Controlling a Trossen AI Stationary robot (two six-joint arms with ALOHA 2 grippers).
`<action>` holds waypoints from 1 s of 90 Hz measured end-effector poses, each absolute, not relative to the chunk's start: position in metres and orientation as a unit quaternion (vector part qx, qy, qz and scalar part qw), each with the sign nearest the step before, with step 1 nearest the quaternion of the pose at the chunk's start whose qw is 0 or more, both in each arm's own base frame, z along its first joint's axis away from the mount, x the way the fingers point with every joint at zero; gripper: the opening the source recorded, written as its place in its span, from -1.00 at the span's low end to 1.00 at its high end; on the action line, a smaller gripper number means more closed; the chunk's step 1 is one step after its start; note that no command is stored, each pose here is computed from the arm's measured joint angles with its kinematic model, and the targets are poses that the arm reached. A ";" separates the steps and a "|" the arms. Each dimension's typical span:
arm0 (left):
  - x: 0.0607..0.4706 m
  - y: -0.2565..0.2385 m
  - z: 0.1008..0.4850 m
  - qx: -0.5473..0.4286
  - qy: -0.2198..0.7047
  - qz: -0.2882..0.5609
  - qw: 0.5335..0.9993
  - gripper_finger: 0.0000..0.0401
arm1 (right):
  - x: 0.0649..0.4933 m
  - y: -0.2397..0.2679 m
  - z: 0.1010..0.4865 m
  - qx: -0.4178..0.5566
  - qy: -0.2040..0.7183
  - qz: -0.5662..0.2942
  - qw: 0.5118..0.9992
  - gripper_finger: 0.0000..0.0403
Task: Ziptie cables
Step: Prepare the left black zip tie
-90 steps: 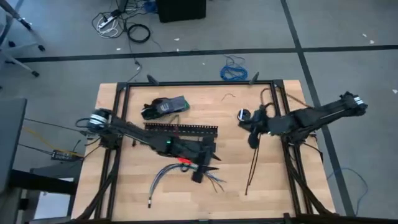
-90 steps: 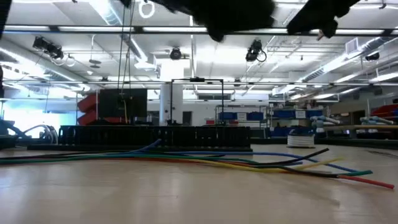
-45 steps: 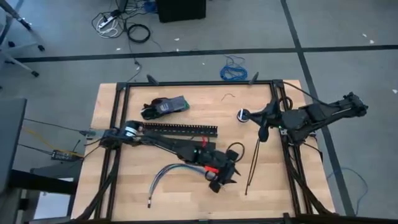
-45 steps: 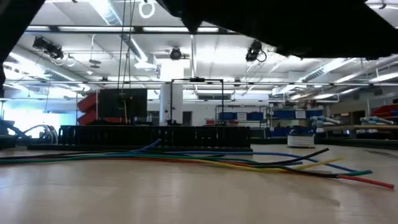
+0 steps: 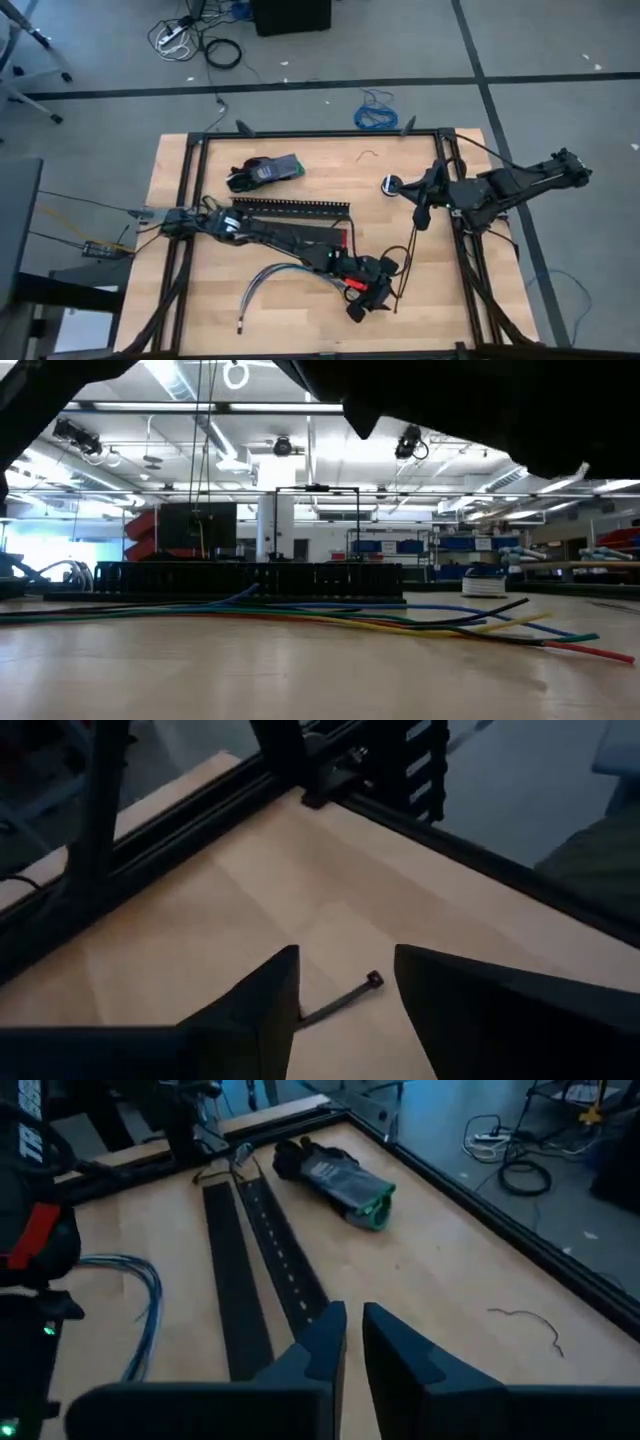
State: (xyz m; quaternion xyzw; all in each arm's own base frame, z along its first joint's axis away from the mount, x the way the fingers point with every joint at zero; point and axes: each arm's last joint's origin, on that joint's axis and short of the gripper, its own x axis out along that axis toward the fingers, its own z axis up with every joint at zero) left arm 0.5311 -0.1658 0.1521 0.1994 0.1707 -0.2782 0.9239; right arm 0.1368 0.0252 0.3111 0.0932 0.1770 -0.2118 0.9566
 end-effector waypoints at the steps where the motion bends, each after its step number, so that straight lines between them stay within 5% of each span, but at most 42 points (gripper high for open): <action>1: 0.531 -0.166 0.151 0.196 0.172 -0.279 0.924 -0.20 | 0.137 0.025 0.311 0.093 0.177 -0.212 0.957 -0.82; 90: 0.536 -0.193 0.112 0.233 0.151 -0.250 0.928 -0.20 | 0.138 0.024 0.312 0.117 0.169 -0.218 0.954 -0.82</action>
